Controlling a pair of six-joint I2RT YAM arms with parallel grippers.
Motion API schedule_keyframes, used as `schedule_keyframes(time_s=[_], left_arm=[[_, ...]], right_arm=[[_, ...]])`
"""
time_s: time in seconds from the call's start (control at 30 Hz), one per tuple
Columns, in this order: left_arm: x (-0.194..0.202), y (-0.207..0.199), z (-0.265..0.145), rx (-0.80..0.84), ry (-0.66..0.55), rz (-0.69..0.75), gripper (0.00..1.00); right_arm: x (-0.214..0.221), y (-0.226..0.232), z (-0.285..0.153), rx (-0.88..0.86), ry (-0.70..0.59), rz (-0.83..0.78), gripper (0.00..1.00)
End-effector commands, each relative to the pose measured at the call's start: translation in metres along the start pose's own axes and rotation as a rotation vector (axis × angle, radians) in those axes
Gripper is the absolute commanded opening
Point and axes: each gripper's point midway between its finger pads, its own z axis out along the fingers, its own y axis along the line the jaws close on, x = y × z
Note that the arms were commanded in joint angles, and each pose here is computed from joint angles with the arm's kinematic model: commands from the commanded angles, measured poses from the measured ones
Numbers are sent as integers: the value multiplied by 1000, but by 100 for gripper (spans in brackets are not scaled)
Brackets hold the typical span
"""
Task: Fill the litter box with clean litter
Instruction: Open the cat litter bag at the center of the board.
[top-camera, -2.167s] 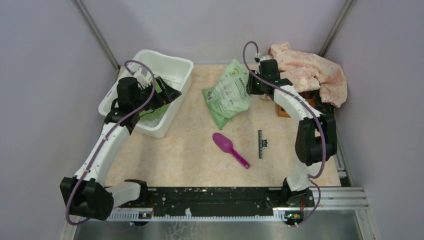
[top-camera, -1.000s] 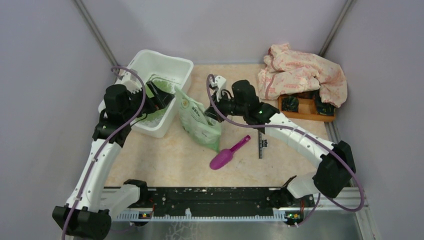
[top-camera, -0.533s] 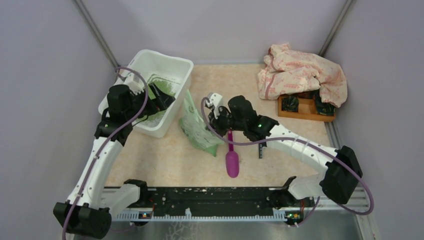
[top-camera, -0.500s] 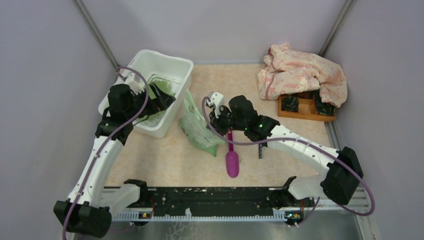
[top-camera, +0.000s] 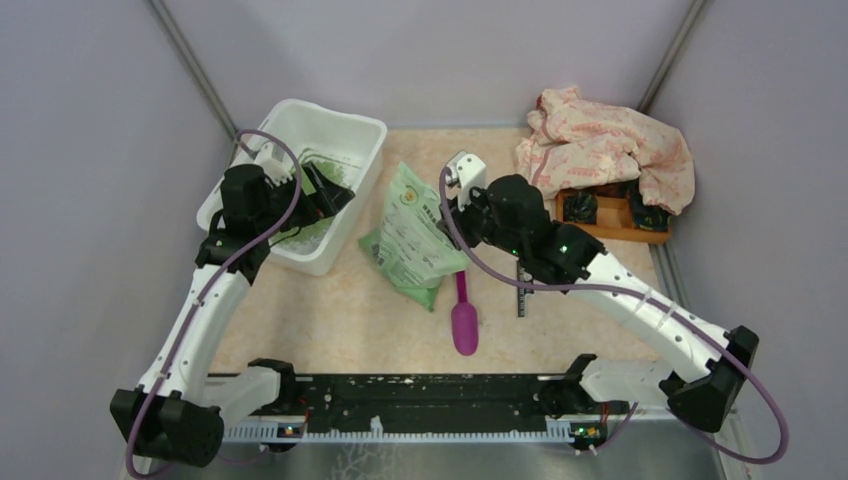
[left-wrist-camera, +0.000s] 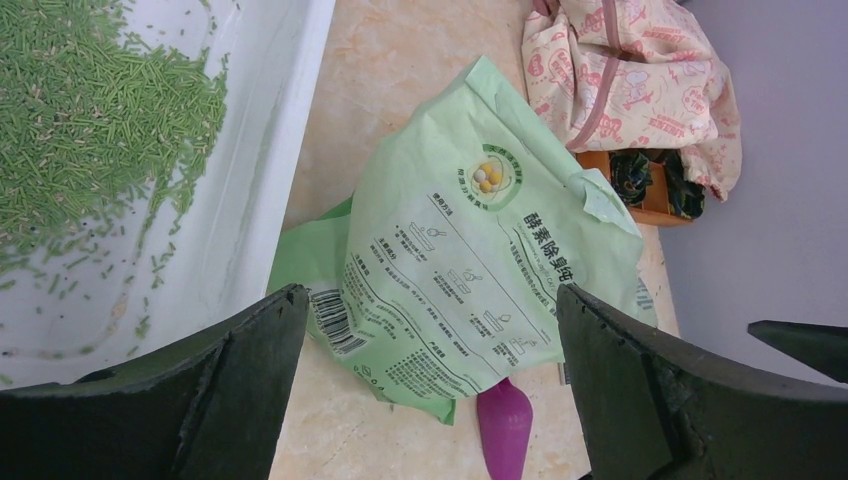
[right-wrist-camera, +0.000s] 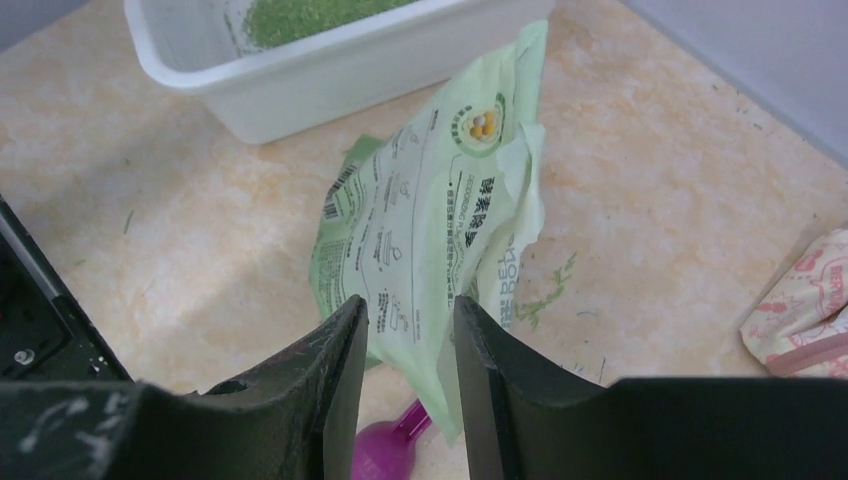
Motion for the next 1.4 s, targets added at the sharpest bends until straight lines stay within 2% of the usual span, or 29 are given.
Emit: schedule_keyframes(time_s=[0.0, 0.2, 0.4, 0.8, 1.37], left_arm=[[-6, -7, 1, 36, -26, 12, 99], [-7, -8, 0, 39, -28, 13, 99], [-8, -11, -3, 46, -31, 20, 99], [-7, -10, -7, 43, -33, 29, 99], [-8, -12, -6, 49, -30, 30, 99]], right_arm=[[-23, 9, -12, -44, -5, 3, 37], [10, 9, 15, -36, 163, 8, 36], [30, 2, 34, -7, 228, 57, 35], [6, -8, 14, 33, 149, 47, 33], [43, -20, 33, 59, 233, 58, 33]])
